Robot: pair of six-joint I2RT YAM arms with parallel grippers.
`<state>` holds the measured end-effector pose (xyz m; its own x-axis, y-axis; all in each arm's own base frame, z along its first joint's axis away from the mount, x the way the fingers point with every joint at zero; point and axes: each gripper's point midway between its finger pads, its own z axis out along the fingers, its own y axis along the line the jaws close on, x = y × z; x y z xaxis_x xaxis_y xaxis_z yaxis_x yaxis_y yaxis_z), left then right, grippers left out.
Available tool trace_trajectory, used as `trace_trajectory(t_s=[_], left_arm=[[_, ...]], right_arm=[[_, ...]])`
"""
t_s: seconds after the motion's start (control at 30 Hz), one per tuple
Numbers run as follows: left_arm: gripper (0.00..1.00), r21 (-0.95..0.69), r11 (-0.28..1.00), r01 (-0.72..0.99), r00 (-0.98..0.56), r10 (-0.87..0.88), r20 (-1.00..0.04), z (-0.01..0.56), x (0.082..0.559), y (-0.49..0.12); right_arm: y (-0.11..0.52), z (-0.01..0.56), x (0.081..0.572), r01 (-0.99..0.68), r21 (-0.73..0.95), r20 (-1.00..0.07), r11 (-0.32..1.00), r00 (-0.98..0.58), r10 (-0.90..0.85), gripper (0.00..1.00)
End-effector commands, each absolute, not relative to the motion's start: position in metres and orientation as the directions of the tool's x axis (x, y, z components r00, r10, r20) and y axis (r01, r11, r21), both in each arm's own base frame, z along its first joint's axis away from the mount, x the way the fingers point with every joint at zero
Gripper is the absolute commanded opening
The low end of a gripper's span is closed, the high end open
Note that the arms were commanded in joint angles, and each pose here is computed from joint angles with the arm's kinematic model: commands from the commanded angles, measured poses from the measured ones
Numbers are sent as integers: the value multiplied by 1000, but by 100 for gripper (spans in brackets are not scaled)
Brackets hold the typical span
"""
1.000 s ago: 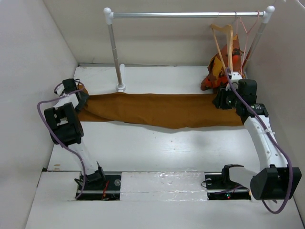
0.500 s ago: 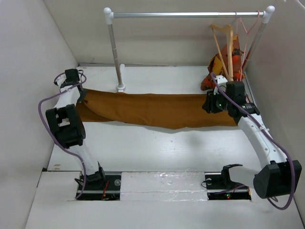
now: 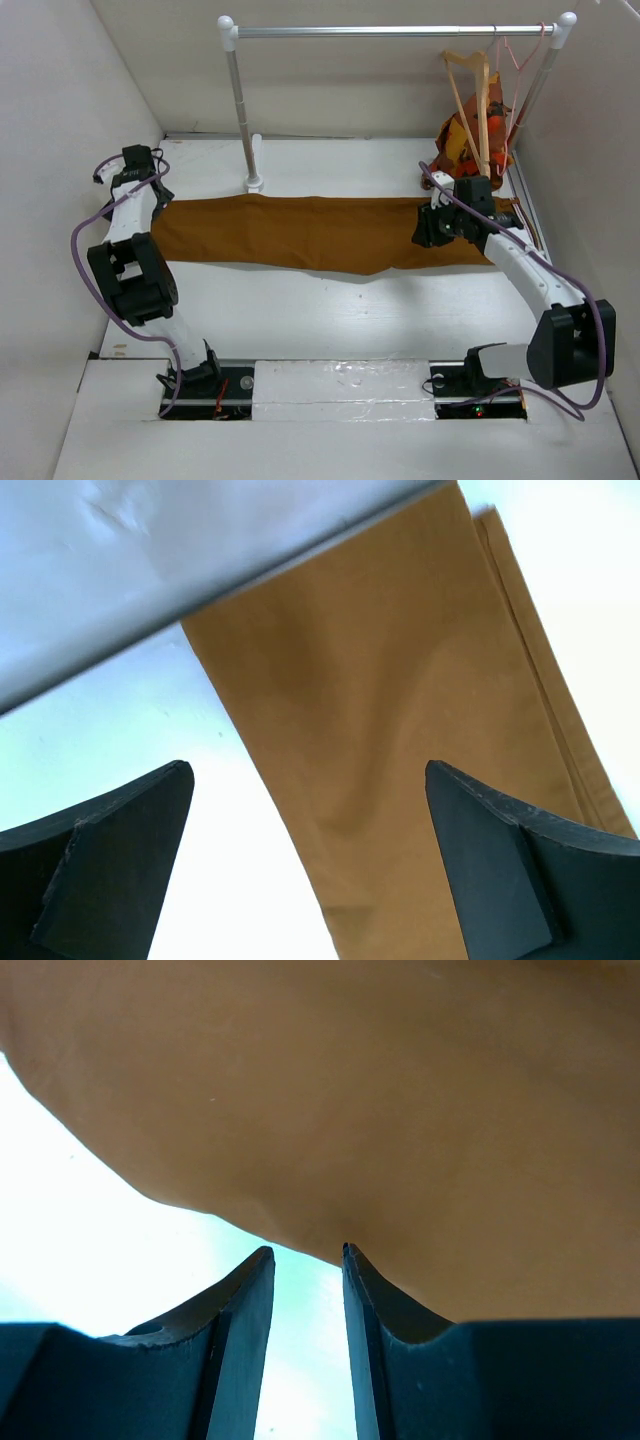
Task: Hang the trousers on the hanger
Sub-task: Fold the trousers at the center of the board.
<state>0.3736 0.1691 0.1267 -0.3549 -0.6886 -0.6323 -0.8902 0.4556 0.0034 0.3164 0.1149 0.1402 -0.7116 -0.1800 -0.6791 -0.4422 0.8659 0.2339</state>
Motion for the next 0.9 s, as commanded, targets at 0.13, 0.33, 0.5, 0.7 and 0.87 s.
trace_trajectory(t_s=[0.13, 0.33, 0.5, 0.7, 0.87], left_arm=[[99, -50, 566, -823, -382, -617, -688, 141, 381, 144], [34, -125, 783, -609, -505, -505, -700, 148, 418, 27], [29, -204, 846, -492, -584, -495, -643, 126, 422, -33], [30, -197, 844, -498, -639, -511, -574, 70, 416, -41], [30, -146, 816, -560, -655, -544, -525, 37, 423, -26]], right_arm=[[117, 174, 318, -467, 192, -750, 863, -637, -178, 3], [64, 161, 304, -204, 258, -714, 944, -699, 45, 0], [12, 129, 287, 6, 341, -629, 940, -742, 233, 60], [-38, 87, 271, 230, 369, -554, 900, -723, 412, 74], [-55, 58, 281, 338, 425, -529, 840, -660, 533, 77]])
